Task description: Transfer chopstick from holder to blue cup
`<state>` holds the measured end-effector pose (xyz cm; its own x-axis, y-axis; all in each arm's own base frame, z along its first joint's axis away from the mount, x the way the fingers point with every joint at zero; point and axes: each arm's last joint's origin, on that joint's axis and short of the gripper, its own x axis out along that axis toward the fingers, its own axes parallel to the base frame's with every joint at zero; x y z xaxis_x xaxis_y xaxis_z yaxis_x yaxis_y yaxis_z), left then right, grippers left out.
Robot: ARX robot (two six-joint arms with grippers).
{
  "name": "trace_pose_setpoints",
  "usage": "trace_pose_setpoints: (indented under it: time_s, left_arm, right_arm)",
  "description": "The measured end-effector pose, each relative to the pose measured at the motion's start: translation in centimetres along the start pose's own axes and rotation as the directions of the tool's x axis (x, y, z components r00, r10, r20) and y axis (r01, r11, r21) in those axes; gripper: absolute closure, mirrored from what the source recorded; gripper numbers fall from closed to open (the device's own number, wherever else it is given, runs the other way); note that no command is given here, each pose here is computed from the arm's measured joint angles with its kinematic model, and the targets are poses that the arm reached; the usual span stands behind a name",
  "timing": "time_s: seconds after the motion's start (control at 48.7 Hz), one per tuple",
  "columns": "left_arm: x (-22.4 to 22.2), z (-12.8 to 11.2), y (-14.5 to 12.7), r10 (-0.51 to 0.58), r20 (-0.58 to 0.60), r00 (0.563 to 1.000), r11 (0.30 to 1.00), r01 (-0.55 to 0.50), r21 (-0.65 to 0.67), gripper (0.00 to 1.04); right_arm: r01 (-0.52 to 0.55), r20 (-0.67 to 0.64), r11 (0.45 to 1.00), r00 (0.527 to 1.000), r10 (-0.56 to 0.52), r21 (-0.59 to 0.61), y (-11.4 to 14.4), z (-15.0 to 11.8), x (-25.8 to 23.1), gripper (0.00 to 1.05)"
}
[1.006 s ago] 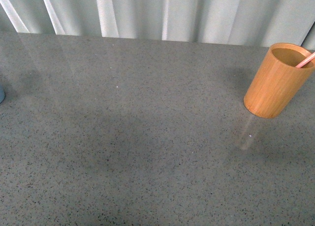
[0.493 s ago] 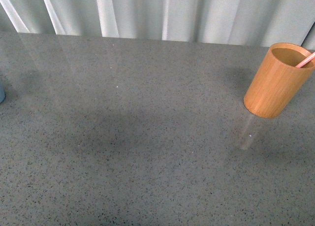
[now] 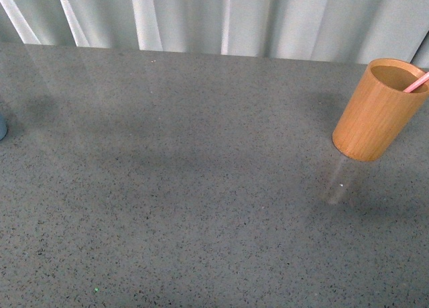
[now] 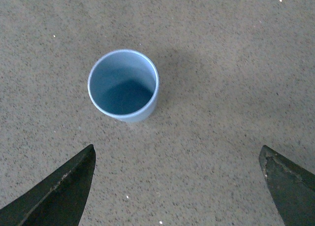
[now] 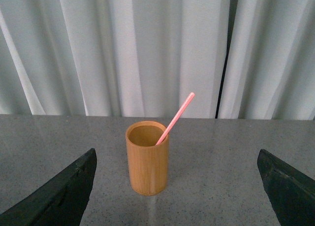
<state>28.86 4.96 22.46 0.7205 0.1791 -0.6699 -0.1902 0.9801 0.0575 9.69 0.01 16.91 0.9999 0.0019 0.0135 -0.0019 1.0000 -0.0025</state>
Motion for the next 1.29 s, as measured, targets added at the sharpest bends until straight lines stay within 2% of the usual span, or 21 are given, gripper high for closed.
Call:
trace_pose_setpoints:
  time_s: [0.164, 0.472, 0.862, 1.294]
  left_arm:
    - [1.8, 1.2, 0.9, 0.062, -0.018, 0.998, 0.998, -0.062, 0.021, 0.07]
    - [5.4, 1.3, 2.7, 0.147, -0.085, 0.985, 0.989, -0.144, 0.042, 0.07]
    - [8.4, 0.7, 3.4, 0.159, -0.126, 0.979, 0.987, -0.157, 0.024, 0.07]
    - [10.6, 1.6, 3.6, 0.202, -0.119, 0.972, 0.979, -0.2, 0.028, 0.07]
  right_arm:
    - [0.0, 0.0, 1.0, 1.0, 0.0, 0.0, 0.0, 0.0, 0.0, 0.1]
    - [0.0, 0.0, 1.0, 1.0, 0.0, 0.0, 0.0, 0.0, 0.0, 0.1]
    - [0.0, 0.0, 1.0, 1.0, 0.0, 0.0, 0.0, 0.0, 0.0, 0.1]
    - [0.0, 0.0, 1.0, 1.0, 0.0, 0.0, 0.0, 0.0, 0.0, 0.1]
